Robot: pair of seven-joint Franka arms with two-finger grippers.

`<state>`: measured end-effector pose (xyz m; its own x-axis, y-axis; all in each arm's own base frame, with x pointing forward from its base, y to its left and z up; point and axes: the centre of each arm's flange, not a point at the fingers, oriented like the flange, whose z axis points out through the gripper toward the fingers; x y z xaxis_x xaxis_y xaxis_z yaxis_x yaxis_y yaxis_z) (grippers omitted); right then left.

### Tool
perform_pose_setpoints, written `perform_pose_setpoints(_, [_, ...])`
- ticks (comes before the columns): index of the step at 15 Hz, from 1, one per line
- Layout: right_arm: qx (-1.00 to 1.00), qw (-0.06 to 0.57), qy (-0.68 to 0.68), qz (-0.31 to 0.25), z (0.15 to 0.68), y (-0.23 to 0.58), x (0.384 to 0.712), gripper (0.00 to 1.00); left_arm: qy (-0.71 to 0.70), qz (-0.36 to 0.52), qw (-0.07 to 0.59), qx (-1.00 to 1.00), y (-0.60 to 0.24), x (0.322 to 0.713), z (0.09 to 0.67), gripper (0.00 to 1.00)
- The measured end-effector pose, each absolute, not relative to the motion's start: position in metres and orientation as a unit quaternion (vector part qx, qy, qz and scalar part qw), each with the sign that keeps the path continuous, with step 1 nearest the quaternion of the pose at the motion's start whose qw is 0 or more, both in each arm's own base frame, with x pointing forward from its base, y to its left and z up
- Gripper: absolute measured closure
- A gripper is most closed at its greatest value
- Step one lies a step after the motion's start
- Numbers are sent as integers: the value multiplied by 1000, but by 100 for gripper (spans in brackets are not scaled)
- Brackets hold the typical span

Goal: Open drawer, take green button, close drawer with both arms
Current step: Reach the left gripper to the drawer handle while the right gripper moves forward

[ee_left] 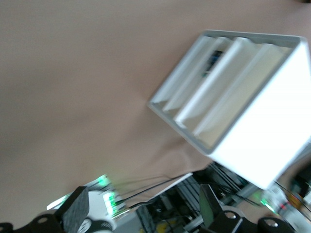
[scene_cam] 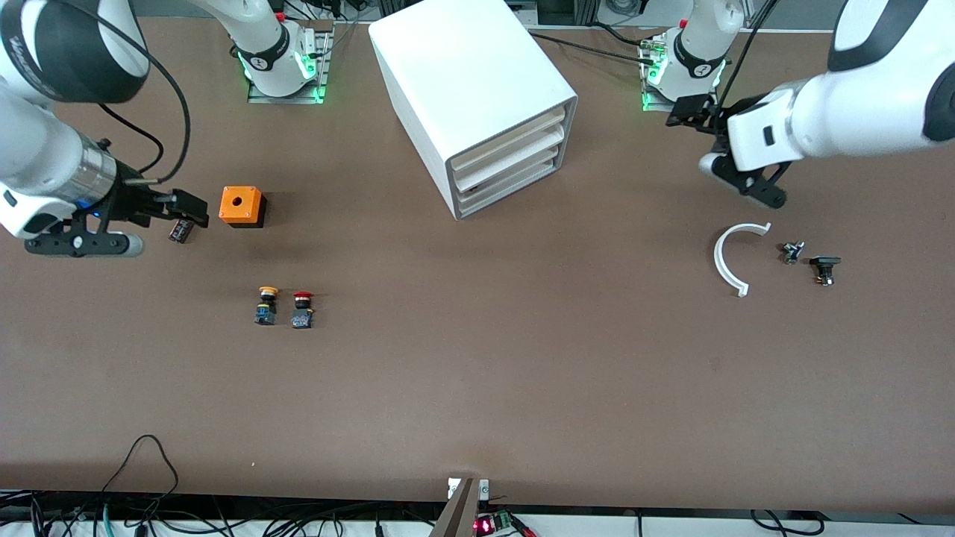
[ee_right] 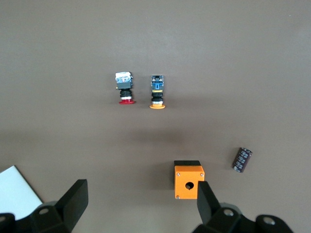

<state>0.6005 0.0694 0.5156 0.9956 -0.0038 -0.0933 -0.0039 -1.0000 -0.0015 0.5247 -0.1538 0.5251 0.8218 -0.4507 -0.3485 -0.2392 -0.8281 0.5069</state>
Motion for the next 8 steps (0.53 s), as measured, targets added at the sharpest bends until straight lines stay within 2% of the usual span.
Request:
perform_pose_setpoints(5, [-998,22,4,66,479,86,613,0,-198,-290,366,862,-181,552,432,0])
perform_pose_setpoints(8, [-997,30,17,67,461,92,620,0,-231,-265,460,815,-192,561,355,0])
